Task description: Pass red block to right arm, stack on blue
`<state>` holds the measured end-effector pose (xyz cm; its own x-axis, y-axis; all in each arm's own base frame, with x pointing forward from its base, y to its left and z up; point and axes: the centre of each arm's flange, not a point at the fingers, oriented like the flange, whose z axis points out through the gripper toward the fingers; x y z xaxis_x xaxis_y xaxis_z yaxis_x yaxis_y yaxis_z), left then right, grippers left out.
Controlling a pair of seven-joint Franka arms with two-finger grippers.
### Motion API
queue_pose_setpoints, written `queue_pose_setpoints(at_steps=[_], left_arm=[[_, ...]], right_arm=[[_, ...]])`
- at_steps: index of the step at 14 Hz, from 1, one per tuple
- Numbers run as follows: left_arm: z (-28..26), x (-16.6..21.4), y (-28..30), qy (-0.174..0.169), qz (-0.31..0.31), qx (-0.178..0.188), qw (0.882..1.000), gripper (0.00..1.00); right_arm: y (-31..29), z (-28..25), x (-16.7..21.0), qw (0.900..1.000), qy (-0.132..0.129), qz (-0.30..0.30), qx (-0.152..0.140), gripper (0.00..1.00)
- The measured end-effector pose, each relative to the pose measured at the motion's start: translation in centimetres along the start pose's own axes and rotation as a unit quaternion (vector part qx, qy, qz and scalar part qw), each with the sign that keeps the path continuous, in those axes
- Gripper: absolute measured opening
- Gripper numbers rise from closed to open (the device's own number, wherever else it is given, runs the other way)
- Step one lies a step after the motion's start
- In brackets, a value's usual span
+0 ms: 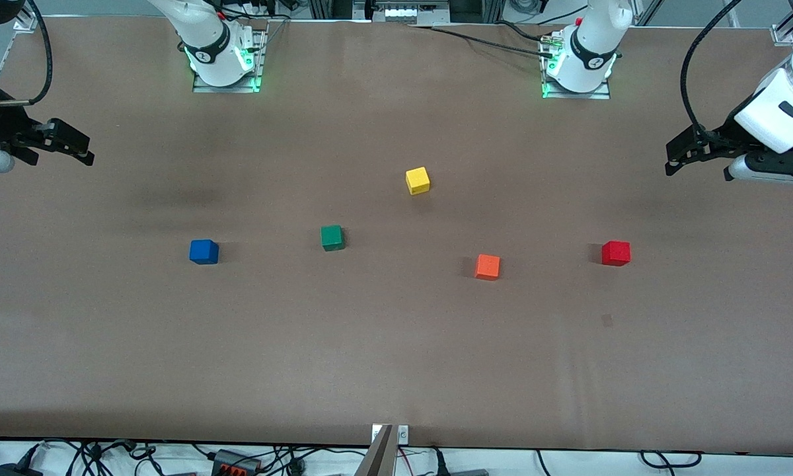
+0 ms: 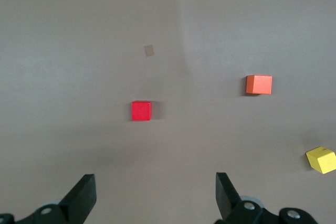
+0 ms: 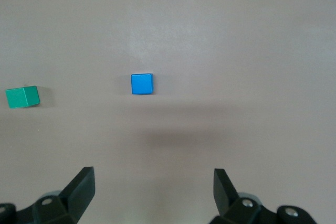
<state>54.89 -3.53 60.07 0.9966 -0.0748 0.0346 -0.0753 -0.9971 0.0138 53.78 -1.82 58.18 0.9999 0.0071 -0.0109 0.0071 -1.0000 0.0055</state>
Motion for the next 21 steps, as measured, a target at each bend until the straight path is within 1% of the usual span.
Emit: queue_pose_setpoints(at_steps=[14,21], left_arm=[[0.01,-0.02,0.0,-0.001,0.0,0.0,1.0,1.0],[0.18,-0.1,-0.01,-0.013,0.0,0.0,1.0,1.0]], right_arm=[[0.05,0.24,0.12,1.0,0.001,0.0,-0.001,1.0],[0.01,0.2,0.11,1.0,0.001,-0.001,-0.001,1.0]])
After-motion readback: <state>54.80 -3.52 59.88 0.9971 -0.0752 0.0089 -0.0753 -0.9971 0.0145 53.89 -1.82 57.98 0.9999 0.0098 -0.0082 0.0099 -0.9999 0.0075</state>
